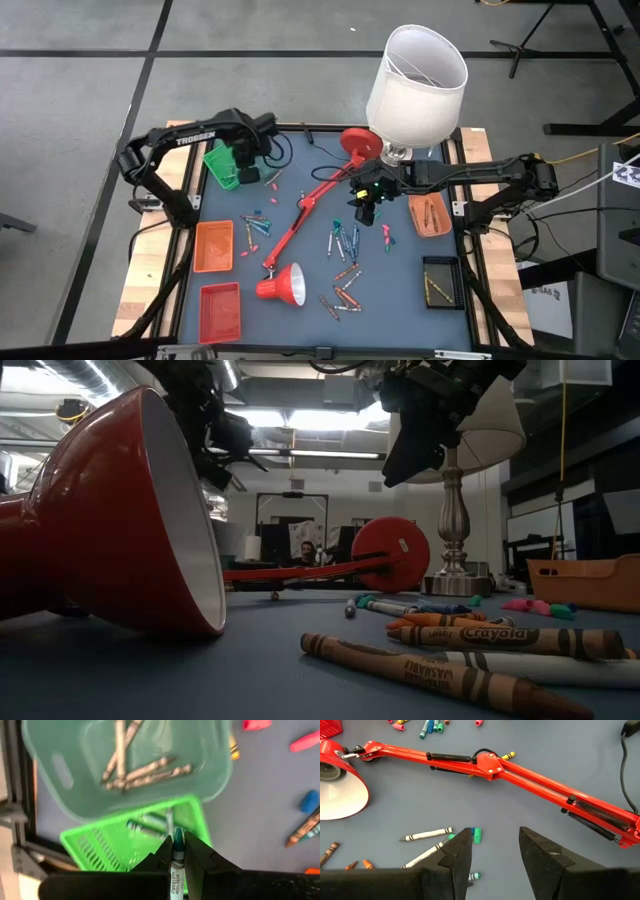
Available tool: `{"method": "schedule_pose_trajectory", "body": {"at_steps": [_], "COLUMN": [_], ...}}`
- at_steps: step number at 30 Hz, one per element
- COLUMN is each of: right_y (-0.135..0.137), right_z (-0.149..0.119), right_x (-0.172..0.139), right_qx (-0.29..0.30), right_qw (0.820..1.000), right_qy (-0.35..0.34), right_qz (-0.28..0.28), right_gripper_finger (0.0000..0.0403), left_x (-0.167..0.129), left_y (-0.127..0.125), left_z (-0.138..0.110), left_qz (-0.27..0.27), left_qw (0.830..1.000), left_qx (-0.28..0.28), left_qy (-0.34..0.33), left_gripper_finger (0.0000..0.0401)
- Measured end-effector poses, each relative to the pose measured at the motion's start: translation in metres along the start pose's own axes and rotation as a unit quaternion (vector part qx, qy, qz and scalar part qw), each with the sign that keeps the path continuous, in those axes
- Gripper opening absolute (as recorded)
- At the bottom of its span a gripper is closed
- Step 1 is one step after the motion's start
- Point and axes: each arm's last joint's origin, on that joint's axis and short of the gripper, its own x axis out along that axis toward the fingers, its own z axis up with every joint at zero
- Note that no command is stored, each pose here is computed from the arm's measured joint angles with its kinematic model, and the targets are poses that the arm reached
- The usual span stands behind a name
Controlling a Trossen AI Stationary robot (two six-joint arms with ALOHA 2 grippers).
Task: Sort crayons
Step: Put the green crayon into the green bin
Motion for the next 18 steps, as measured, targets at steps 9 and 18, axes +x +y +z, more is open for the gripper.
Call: {"method": "schedule_pose_trajectory", "body": {"at_steps": [9, 18], "right_y": [0.0, 0.001], "right_z": [0.0, 0.0], "right_x": [0.0, 0.0], "right_qx": [0.0, 0.026], "right_qw": [1.0, 1.0], "right_qy": [0.0, 0.003], "right_qz": [0.0, 0.013], "right_gripper_finger": [0.0163, 0.0163], "left_x": [0.029, 0.055], "left_y": [0.015, 0.014], "left_z": [-0.029, -0.036], "left_qz": [-0.022, -0.02], "left_qw": [0.996, 0.995], "left_qx": [-0.063, -0.077], "left_qy": [0.059, 0.054], "left_gripper_finger": [0.001, 0.0015]}}
